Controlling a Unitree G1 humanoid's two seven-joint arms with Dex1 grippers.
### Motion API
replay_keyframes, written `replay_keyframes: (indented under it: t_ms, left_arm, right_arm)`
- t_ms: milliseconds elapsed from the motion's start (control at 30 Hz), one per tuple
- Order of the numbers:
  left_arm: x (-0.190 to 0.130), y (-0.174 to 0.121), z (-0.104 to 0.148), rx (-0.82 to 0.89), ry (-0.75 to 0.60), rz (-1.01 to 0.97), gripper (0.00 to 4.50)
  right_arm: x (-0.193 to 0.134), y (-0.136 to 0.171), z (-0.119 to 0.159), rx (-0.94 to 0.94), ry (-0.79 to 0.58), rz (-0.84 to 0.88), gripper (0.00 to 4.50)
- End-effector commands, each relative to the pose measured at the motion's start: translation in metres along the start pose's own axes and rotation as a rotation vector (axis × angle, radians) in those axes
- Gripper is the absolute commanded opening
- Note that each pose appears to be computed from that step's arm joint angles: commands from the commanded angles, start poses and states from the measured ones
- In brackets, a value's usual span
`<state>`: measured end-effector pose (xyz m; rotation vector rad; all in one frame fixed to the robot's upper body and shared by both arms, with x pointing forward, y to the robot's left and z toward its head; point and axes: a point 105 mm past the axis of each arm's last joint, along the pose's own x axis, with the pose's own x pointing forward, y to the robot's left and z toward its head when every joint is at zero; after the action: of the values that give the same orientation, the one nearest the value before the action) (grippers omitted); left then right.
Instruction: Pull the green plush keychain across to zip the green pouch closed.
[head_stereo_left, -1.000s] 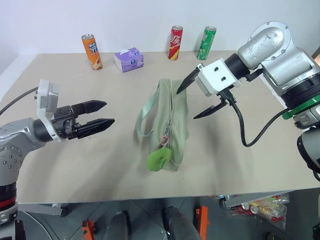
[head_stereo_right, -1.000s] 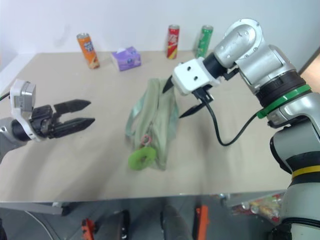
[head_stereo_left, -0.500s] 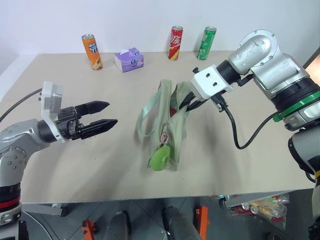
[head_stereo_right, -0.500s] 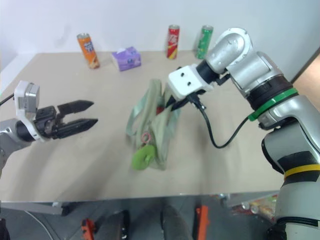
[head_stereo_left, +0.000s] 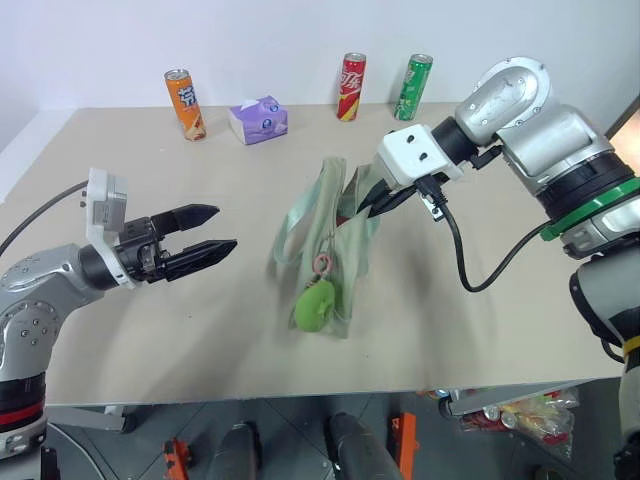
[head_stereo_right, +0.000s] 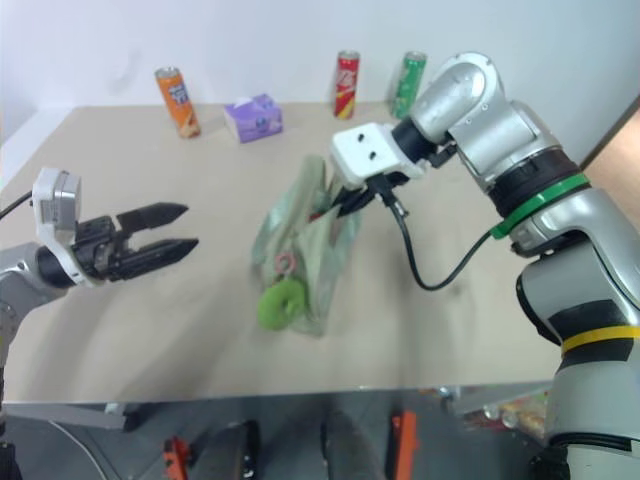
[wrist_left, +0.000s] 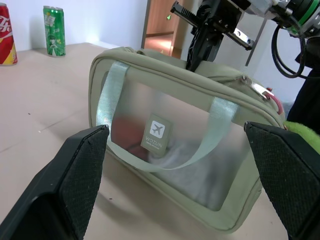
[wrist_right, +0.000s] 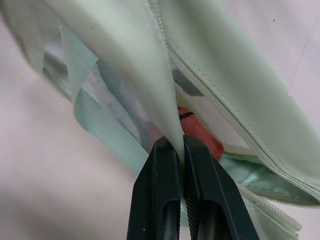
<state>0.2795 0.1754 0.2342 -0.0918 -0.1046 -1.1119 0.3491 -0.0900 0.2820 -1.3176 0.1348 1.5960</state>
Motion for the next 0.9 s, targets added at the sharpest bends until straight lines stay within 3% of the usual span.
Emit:
replay_keyframes:
  t_ms: [33, 233, 433, 900]
  left_arm:
    - [0.003, -0.002, 0.005, 0.036, -0.026, -0.008, 4.50]
    - [0.007, -0.002, 0.003, 0.007, -0.084, -0.015, 4.50]
    - [0.013, -0.002, -0.003, -0.008, -0.117, -0.017, 4.50]
    - [0.014, -0.007, -0.008, -0.015, -0.124, -0.015, 4.50]
  right_arm:
    - [-0.031, -0.016, 0.031, 0.029, -0.043, -0.054, 0.06]
    - [-0.051, -0.036, 0.054, 0.219, 0.040, -0.119, 0.06]
    - [-0.048, -0.036, 0.066, 0.392, 0.108, -0.108, 0.06]
    - [-0.073, -0.048, 0.004, 0.402, 0.376, -0.222, 0.06]
